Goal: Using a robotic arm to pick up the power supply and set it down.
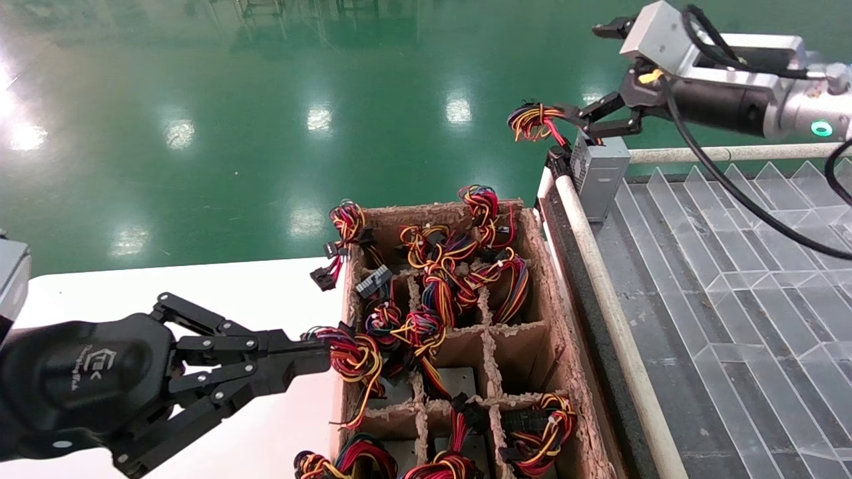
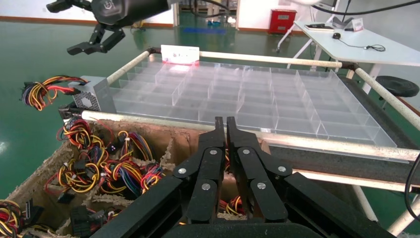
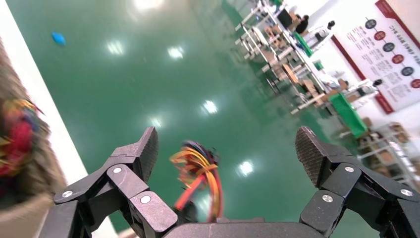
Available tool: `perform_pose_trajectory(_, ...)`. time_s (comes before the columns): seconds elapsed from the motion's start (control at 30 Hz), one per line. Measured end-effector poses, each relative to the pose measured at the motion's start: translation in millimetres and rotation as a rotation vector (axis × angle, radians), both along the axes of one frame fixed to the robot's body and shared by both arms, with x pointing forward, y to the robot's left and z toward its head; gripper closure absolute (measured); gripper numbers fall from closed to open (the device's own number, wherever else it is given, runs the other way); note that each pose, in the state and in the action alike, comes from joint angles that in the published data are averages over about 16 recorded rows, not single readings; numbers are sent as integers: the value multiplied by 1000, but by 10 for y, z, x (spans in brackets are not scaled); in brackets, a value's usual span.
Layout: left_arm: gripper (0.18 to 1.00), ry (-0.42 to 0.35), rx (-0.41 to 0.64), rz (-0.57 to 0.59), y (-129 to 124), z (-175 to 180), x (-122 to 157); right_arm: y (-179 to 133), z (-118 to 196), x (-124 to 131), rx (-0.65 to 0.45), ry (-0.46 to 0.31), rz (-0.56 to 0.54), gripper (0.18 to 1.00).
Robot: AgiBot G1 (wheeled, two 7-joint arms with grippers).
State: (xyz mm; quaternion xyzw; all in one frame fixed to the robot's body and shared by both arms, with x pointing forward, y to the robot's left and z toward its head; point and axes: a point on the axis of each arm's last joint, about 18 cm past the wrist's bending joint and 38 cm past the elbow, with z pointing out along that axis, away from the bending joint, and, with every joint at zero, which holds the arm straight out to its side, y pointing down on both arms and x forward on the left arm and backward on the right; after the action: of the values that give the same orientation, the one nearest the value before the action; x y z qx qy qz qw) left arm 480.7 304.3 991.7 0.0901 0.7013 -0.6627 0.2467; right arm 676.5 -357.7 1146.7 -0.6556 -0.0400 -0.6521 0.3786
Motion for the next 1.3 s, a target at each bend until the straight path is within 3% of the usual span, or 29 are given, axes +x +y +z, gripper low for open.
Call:
perform_pose_trajectory(0.4, 890, 0, 0, 0, 0, 0, 0, 68, -426, -354, 142, 93, 211, 179)
perform_pose_trajectory(0.6, 790, 0, 0, 0, 0, 0, 0, 134, -645, -601, 189, 159, 322, 179)
perform_pose_trajectory(1.3, 324, 0, 0, 0, 0, 0, 0, 484, -1406, -1748, 234, 509, 712, 179)
